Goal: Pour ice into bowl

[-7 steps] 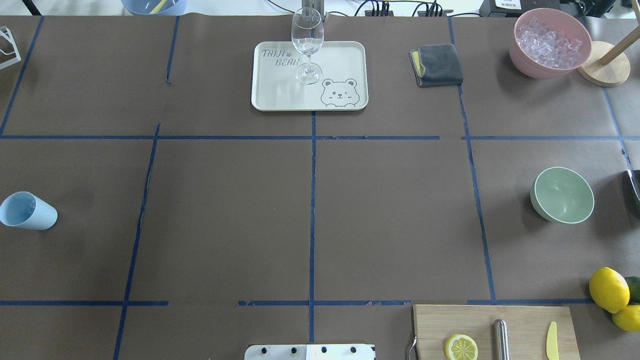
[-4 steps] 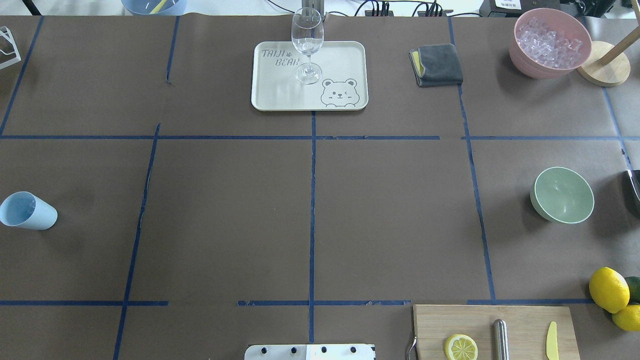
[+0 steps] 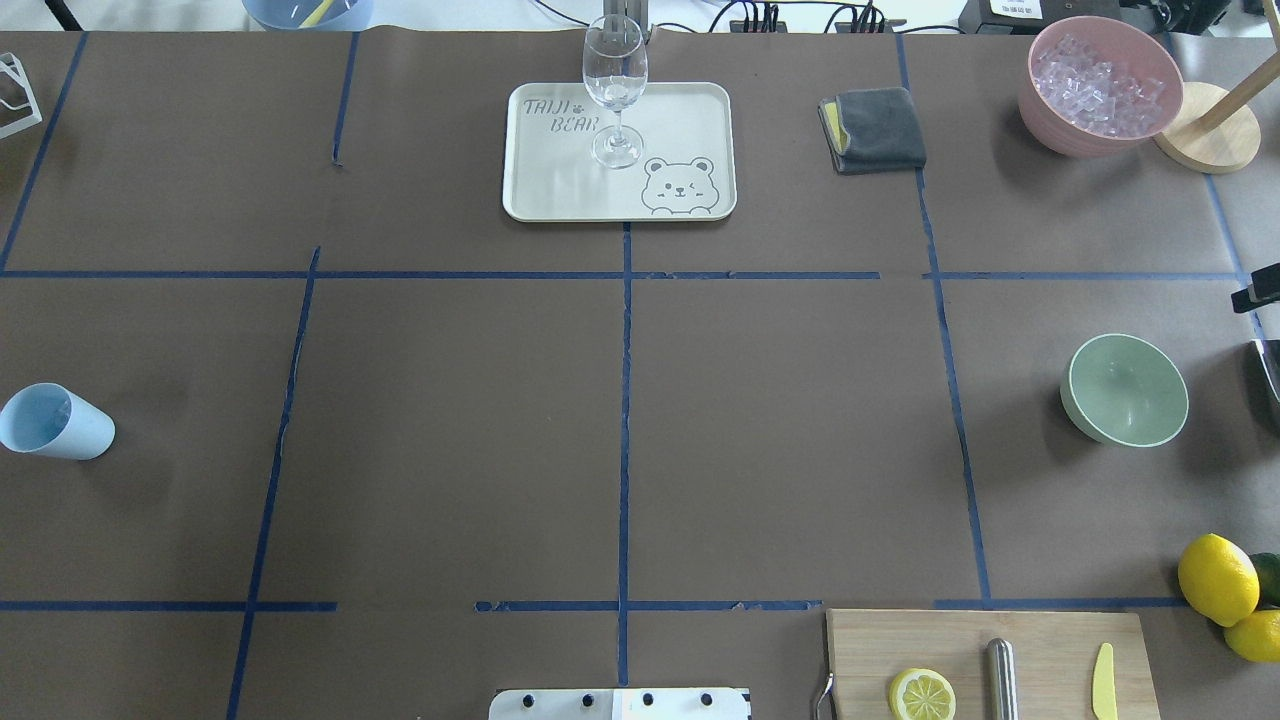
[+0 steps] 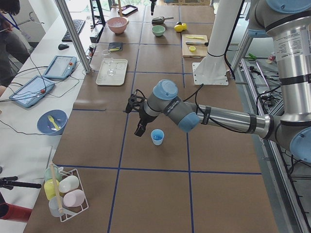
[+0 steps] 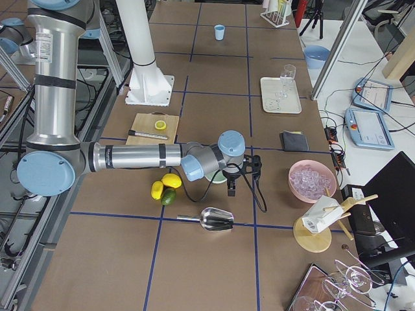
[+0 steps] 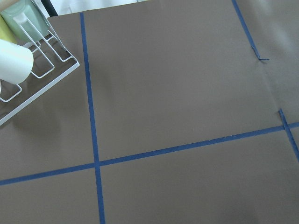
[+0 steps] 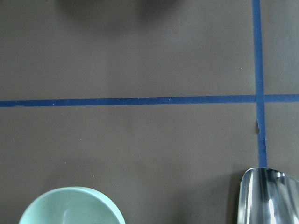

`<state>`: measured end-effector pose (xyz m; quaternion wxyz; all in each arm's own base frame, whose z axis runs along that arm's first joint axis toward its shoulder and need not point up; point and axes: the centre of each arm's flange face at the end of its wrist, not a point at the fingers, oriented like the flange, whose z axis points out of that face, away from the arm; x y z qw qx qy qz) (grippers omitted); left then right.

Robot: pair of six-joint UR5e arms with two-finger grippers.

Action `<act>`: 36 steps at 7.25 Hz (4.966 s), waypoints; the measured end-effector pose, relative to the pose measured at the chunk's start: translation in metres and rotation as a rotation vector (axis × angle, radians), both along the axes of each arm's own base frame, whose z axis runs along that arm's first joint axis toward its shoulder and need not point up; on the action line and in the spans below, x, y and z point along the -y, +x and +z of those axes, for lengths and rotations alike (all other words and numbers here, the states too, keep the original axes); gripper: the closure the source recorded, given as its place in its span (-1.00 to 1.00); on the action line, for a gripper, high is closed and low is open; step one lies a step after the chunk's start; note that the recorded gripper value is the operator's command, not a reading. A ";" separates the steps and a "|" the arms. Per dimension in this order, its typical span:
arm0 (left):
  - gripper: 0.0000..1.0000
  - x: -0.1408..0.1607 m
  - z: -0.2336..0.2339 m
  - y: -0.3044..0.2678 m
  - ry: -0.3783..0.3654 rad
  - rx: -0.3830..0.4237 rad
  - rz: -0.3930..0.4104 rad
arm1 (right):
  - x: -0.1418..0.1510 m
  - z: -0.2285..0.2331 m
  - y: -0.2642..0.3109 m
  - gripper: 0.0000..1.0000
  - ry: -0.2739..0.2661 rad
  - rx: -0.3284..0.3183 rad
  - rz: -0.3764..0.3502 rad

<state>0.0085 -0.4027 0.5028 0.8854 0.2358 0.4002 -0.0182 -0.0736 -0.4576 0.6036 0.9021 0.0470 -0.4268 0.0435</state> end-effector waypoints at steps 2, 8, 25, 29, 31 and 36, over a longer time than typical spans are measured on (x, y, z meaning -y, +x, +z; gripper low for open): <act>-0.99 -0.022 -0.010 0.008 0.004 0.028 -0.059 | -0.033 0.010 -0.038 -1.00 -0.004 0.013 0.026; -0.99 -0.059 0.000 -0.003 0.040 0.056 -0.102 | -0.065 0.022 -0.112 0.62 -0.021 -0.034 0.006; -0.98 -0.150 0.025 0.122 -0.028 -0.107 -0.288 | -0.040 -0.356 -0.328 1.00 -0.275 0.327 0.080; -0.98 -0.187 0.063 0.191 -0.052 -0.013 -0.393 | -0.073 -0.443 -0.438 1.00 -0.337 0.267 0.125; -0.98 -0.194 0.071 0.208 -0.028 0.008 -0.418 | -0.051 -0.468 -0.501 1.00 -0.361 0.210 0.142; -0.98 -0.190 0.101 0.223 0.053 0.039 -0.473 | -0.033 -0.490 -0.594 1.00 -0.365 0.104 0.128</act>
